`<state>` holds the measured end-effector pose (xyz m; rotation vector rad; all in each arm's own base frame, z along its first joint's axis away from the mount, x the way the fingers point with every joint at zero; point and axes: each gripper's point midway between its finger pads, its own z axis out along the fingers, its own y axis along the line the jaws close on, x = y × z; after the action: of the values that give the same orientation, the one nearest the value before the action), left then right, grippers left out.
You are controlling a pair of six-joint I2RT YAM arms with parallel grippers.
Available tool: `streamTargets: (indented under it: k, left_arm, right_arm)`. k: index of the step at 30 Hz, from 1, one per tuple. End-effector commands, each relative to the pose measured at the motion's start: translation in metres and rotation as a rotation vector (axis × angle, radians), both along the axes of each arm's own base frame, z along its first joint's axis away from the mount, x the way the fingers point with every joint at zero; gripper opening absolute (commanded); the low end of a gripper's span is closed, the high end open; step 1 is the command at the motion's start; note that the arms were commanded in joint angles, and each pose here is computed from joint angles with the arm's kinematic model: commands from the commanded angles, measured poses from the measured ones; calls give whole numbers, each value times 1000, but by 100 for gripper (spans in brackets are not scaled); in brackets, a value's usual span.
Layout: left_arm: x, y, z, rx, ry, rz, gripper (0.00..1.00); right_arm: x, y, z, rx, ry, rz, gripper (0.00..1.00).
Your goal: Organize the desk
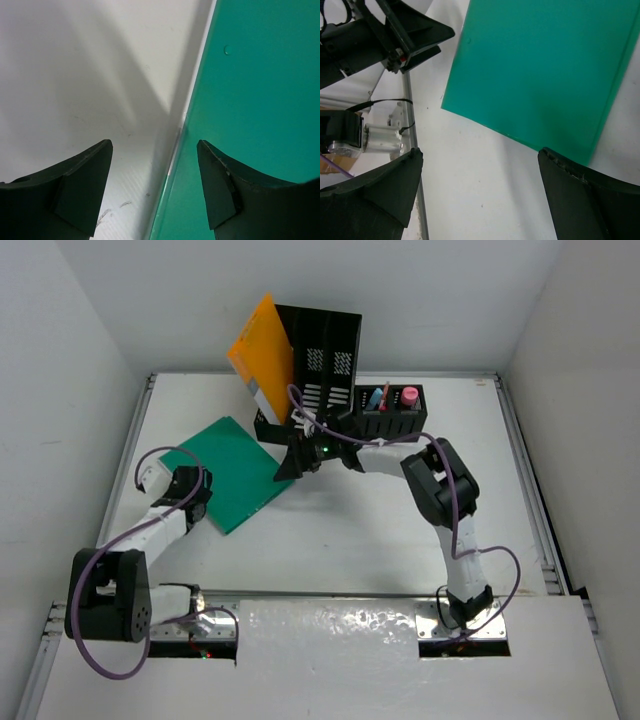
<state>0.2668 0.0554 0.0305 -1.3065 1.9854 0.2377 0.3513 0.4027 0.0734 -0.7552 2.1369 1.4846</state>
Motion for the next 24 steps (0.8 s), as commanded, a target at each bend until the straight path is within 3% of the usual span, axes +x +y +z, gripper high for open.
streamTargets:
  k: [1,7,16,24]
  left_arm:
    - [17,-1,3,-27,-99,-16,65]
    - [17,1,-6,-72,-145,-13,65]
    - [29,-20,-13,-201,-321,-81,64]
    - [35,-25,-11,-214,-305,-119,63]
  right_arm:
    - [-5,18,14,58,-75,58,93]
    - [-14,25,4,43,-73,85,93]
    - [-2,27,-4,-13,-124,77,93]
    - [14,29,-25,-71,-162,50,94]
